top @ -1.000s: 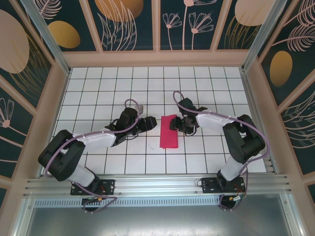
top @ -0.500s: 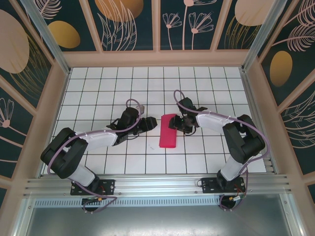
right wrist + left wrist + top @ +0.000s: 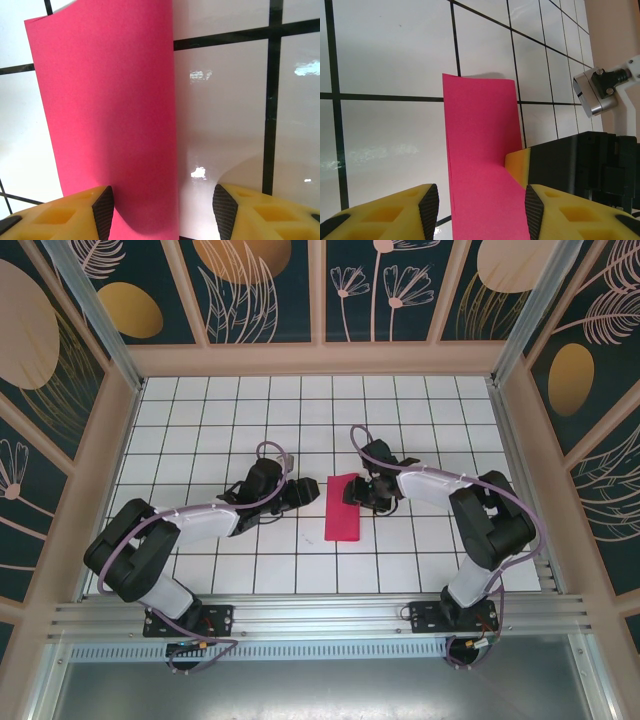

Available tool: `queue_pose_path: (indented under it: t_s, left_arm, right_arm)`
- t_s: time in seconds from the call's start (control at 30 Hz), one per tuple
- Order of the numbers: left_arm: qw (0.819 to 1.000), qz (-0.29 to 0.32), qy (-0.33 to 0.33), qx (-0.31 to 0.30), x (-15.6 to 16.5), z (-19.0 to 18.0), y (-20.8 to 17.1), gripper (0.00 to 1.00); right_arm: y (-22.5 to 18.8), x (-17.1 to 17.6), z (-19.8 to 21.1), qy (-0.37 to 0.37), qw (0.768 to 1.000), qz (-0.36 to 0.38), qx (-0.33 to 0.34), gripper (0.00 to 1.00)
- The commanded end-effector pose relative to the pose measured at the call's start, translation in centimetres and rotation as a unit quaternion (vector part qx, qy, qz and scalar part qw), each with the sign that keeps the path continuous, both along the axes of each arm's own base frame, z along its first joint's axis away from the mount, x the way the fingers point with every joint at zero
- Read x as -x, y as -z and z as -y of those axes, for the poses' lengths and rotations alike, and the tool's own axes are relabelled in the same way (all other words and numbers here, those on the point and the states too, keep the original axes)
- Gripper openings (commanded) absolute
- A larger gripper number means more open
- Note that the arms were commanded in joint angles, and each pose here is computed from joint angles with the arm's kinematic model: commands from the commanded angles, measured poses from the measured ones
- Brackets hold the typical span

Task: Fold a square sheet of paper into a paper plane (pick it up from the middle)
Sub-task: Fold the square sheet of paper in half at the center of the table.

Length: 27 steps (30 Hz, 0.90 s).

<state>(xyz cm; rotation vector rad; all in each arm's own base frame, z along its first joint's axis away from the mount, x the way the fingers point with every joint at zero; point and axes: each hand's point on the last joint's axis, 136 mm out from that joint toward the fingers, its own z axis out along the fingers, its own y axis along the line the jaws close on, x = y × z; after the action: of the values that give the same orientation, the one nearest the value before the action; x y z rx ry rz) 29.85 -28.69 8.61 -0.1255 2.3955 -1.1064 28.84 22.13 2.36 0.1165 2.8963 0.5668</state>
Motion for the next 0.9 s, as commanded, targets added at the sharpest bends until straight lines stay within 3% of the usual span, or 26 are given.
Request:
queue_pose_path:
  t_s: [0.0, 0.5, 0.87]
  left_arm:
    - [1.000, 0.010, 0.008, 0.018, -0.4, 1.0, -1.2, 0.52]
    - [1.000, 0.009, 0.010, 0.018, -0.4, 1.0, -1.0, 0.50]
    - [1.000, 0.003, 0.016, 0.018, -0.2, 1.2, -0.6, 0.44]
  right_arm:
    - [1.2, 0.2, 0.7, 0.007, 1.000, -0.013, 0.023, 0.59]
    - [0.2, -0.3, 0.1, 0.019, 1.000, -0.001, 0.003, 0.59]
    - [1.6, 0.1, 1.3, 0.020, 0.999, -0.011, 0.050, 0.59]
